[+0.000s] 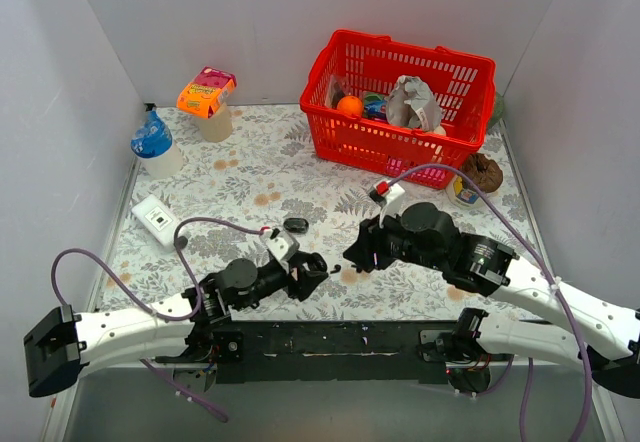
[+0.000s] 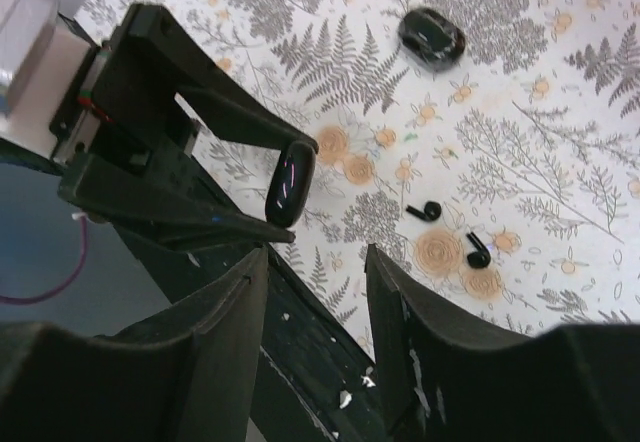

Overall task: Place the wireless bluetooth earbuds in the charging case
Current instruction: Pick up the charging case at the center of the board, then open the charging case.

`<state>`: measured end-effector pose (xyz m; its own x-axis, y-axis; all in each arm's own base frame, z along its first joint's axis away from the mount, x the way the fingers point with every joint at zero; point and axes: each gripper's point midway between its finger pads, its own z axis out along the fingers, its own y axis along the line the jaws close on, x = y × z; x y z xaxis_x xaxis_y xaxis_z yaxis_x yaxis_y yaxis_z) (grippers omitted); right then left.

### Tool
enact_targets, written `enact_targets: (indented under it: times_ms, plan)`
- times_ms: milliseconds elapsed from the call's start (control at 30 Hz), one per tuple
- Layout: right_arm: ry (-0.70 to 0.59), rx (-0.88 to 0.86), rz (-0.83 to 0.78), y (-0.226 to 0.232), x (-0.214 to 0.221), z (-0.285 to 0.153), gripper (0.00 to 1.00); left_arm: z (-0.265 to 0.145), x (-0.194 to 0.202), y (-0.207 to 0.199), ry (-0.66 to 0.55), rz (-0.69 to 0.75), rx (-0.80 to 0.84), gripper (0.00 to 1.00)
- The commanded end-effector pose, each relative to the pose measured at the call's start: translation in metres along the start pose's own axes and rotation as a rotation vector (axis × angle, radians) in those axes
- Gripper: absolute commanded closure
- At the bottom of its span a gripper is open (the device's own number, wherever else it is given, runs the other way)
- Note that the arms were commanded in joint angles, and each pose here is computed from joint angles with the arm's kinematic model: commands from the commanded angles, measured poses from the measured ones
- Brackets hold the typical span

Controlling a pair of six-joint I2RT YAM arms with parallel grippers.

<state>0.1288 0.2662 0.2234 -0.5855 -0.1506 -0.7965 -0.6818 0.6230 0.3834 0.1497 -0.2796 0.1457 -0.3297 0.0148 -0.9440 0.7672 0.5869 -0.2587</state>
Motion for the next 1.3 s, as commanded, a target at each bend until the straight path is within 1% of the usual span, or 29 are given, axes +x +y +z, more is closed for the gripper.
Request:
enact_targets:
  times_ms: [0, 67, 100, 167, 200, 233, 300, 400, 500, 633, 833, 1033, 1267]
  plan:
    - [-0.030, -0.030, 0.005, 0.016, -0.028, -0.008, 0.46, -0.017, -0.059, -0.021, -0.344, 0.152, 0.141, 1.00]
    - [-0.011, -0.024, 0.006, 0.018, -0.031, -0.002, 0.45, -0.020, -0.062, -0.019, -0.374, 0.199, 0.134, 1.00]
    - [-0.017, -0.039, 0.005, 0.025, -0.040, -0.004, 0.42, -0.022, -0.066, -0.021, -0.394, 0.216, 0.146, 1.00]
    - [0.042, -0.025, 0.006, 0.026, -0.036, 0.007, 0.39, -0.021, -0.069, -0.019, -0.408, 0.268, 0.131, 1.00]
    - [0.032, -0.038, -0.006, 0.033, -0.048, 0.005, 0.37, -0.019, -0.069, -0.016, -0.402, 0.284, 0.117, 1.00]
    - [0.077, -0.025, -0.009, 0.031, -0.041, 0.014, 0.36, -0.018, -0.071, -0.015, -0.402, 0.298, 0.106, 1.00]
    - [0.089, -0.011, -0.017, 0.031, -0.045, 0.019, 0.33, -0.015, -0.074, -0.016, -0.403, 0.344, 0.105, 1.00]
    - [0.093, 0.009, -0.029, 0.030, -0.050, 0.028, 0.31, -0.012, -0.078, -0.019, -0.391, 0.396, 0.112, 1.00]
    - [0.090, -0.013, -0.030, 0.035, -0.054, 0.035, 0.30, -0.009, -0.081, -0.022, -0.378, 0.423, 0.119, 1.00]
    - [0.143, 0.004, -0.037, 0.032, -0.046, 0.045, 0.30, -0.009, -0.084, -0.022, -0.375, 0.445, 0.117, 1.00]
    - [0.176, 0.045, -0.039, 0.023, -0.035, 0.052, 0.34, -0.008, -0.084, -0.024, -0.362, 0.456, 0.124, 1.00]
    - [0.144, 0.068, -0.031, 0.019, -0.039, 0.047, 0.36, -0.010, -0.081, -0.022, -0.350, 0.451, 0.122, 1.00]
    - [0.125, 0.086, -0.023, 0.015, -0.041, 0.040, 0.36, -0.012, -0.082, -0.021, -0.350, 0.445, 0.118, 1.00]
